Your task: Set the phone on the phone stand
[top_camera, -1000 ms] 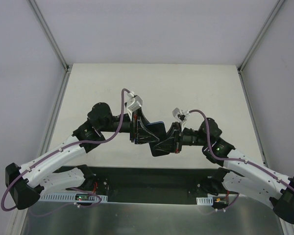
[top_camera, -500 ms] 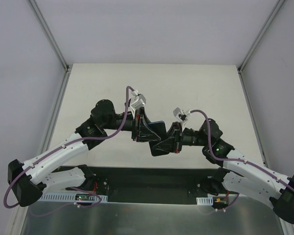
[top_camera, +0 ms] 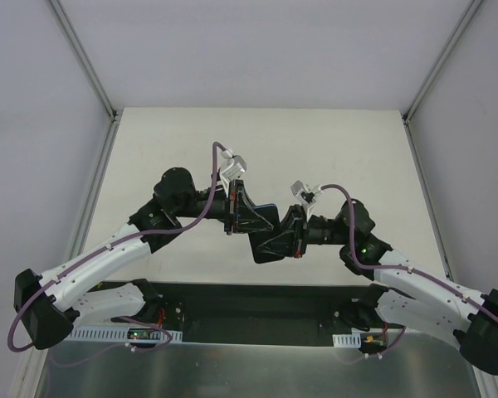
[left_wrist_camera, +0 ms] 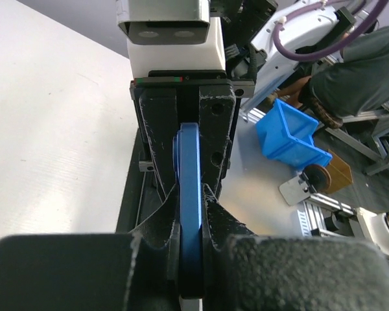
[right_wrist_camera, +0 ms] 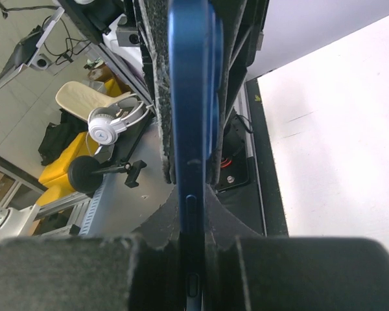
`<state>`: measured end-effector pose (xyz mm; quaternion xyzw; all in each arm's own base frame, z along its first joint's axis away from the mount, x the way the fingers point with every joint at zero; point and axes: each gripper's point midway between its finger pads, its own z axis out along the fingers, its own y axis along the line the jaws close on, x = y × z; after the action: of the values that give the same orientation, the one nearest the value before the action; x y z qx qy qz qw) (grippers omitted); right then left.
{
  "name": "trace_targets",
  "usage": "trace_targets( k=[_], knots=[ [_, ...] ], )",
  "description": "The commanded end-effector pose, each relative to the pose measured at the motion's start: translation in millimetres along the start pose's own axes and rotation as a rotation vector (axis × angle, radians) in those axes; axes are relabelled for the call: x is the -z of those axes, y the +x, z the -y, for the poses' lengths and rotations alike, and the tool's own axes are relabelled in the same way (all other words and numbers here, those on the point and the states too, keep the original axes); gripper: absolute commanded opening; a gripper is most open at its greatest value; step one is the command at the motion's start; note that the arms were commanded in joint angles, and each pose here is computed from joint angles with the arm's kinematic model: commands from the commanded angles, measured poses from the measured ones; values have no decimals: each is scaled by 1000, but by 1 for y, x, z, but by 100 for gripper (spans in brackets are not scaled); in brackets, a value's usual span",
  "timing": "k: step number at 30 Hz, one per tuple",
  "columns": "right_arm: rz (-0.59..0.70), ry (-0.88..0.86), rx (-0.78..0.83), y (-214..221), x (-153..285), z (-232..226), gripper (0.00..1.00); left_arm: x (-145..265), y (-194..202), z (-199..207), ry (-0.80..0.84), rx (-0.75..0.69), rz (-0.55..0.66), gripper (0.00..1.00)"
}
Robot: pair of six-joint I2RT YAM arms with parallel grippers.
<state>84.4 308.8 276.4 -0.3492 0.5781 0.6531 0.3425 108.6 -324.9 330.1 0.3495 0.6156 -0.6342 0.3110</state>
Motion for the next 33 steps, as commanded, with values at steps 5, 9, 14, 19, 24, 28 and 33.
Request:
trace_targets(
  k=[5,9,14,19,24,28,33],
  knots=[
    [55,39,-9,-22,-11,8,10,10,-39,33,12,-171,79,0],
    [12,149,-48,-17,-16,33,98,41,-56,9,-311,-218,81,0],
    [67,521,-39,-33,2,92,96,93,-73,-14,-665,-263,79,0],
    [39,843,55,-75,20,131,96,151,-80,-34,-975,-289,155,0],
    [-149,902,127,-69,4,167,79,165,-83,-35,-1036,-297,161,0],
    [-175,858,167,-74,-19,183,52,161,-76,-39,-1033,-291,121,0],
    [-181,891,213,-90,-31,200,46,159,-56,-50,-1034,-254,83,0]
  ],
)
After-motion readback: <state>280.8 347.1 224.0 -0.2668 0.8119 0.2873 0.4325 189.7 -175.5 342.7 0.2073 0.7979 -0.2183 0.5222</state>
